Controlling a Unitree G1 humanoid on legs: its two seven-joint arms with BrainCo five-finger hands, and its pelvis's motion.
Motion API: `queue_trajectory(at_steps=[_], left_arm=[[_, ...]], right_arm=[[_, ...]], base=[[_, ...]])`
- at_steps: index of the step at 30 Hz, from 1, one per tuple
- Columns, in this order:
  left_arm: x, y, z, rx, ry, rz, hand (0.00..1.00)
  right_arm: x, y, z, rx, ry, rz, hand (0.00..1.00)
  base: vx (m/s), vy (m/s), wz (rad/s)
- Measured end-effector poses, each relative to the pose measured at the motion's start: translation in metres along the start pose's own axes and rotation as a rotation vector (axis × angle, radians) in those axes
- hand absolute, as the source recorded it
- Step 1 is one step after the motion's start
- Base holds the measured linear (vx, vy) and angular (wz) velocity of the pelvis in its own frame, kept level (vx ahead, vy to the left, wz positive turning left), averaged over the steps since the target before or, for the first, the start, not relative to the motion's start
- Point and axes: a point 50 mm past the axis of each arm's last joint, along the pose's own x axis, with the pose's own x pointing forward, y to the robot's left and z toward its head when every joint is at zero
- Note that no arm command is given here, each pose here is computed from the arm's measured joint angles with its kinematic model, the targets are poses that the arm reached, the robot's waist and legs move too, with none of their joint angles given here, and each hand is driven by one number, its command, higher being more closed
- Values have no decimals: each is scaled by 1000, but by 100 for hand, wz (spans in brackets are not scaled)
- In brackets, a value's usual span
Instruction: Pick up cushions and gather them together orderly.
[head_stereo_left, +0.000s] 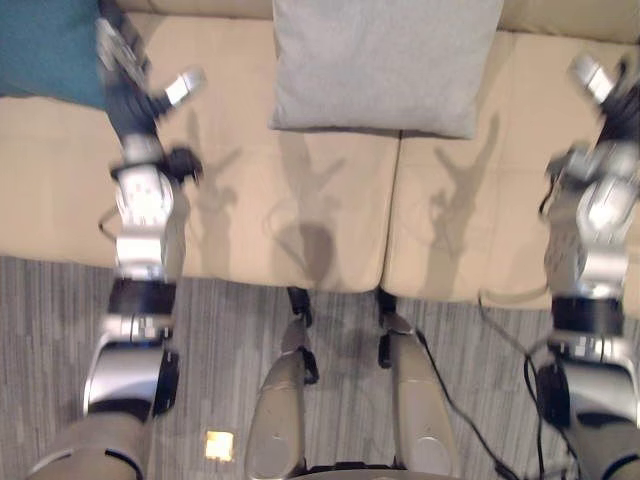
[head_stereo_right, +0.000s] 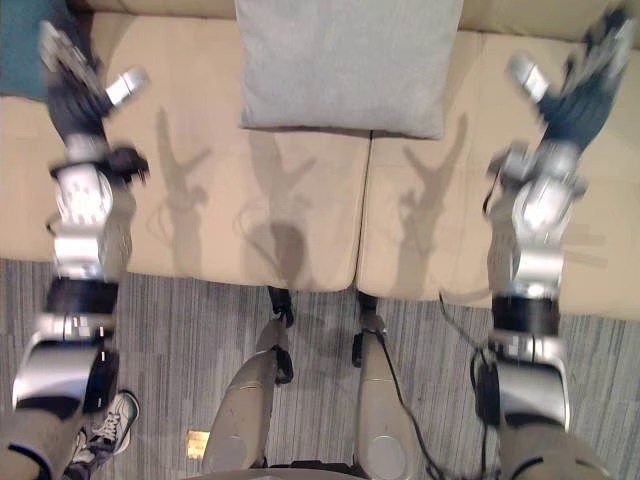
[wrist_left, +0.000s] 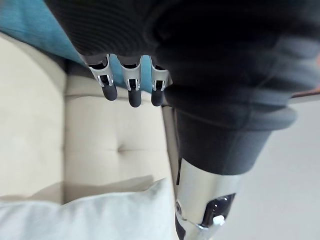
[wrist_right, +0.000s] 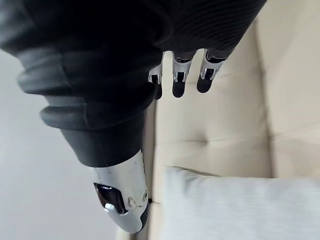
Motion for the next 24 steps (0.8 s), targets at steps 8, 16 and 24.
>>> queue_trajectory(at_steps=[8, 16, 24], left_arm=[[-180, 29, -130, 164, 733, -89, 0], [-279, 64, -163, 343, 1168, -92, 0], [-275, 68, -160, 367, 1145, -93, 0]], right_arm=[[-180, -64, -127, -348, 759, 81, 0], [-258, -96, -158, -506, 1149, 174, 0], [-264, -85, -163, -535, 1178, 270, 0]], base=[[101, -36, -7], [64, 18, -36], [-71, 25, -38]])
